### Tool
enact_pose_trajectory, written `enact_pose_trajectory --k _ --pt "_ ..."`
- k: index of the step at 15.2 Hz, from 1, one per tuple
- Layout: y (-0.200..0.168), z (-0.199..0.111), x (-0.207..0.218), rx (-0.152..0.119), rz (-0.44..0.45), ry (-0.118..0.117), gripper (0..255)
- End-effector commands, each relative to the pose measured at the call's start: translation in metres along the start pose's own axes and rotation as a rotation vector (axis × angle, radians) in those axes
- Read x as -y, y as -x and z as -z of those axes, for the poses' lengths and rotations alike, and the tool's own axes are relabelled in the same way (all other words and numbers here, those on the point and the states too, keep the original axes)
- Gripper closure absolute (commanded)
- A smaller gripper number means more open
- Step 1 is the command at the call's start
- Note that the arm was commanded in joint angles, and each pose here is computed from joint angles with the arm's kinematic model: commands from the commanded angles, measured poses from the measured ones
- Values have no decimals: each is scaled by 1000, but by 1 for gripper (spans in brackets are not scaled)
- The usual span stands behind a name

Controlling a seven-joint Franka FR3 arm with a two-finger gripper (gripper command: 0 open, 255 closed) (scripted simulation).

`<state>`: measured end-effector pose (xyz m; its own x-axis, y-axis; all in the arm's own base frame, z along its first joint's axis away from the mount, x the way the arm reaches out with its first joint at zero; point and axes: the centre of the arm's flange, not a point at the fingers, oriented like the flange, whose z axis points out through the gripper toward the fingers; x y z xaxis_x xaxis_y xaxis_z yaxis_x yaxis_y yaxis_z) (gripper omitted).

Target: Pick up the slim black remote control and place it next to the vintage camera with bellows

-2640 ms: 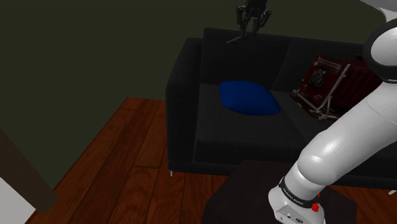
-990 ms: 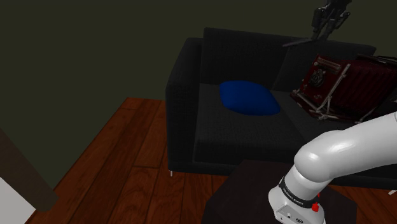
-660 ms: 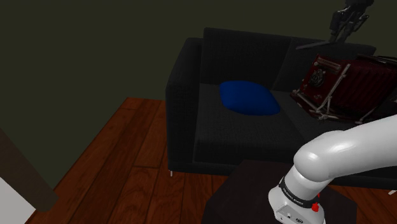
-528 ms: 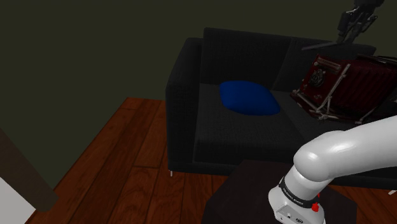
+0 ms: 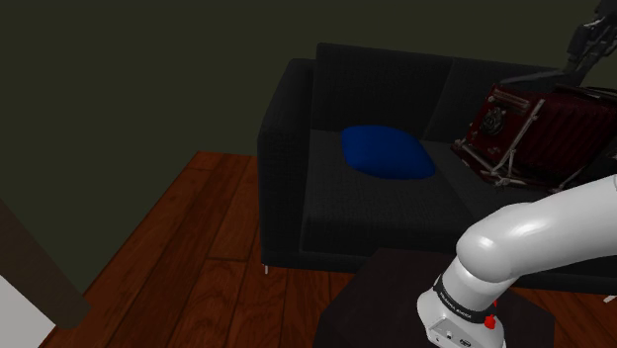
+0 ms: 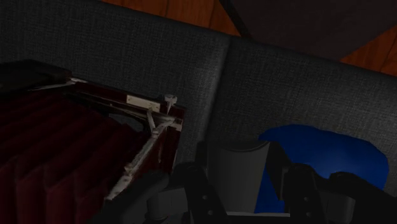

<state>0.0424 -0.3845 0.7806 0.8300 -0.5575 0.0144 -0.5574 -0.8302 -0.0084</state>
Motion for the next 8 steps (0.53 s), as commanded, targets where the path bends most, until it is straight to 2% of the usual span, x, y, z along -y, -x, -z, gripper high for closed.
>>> enact_pose_trajectory --k 1,8 --pt "12 1 -28 0 1 1 255" --pt "44 2 -114 0 1 1 255"
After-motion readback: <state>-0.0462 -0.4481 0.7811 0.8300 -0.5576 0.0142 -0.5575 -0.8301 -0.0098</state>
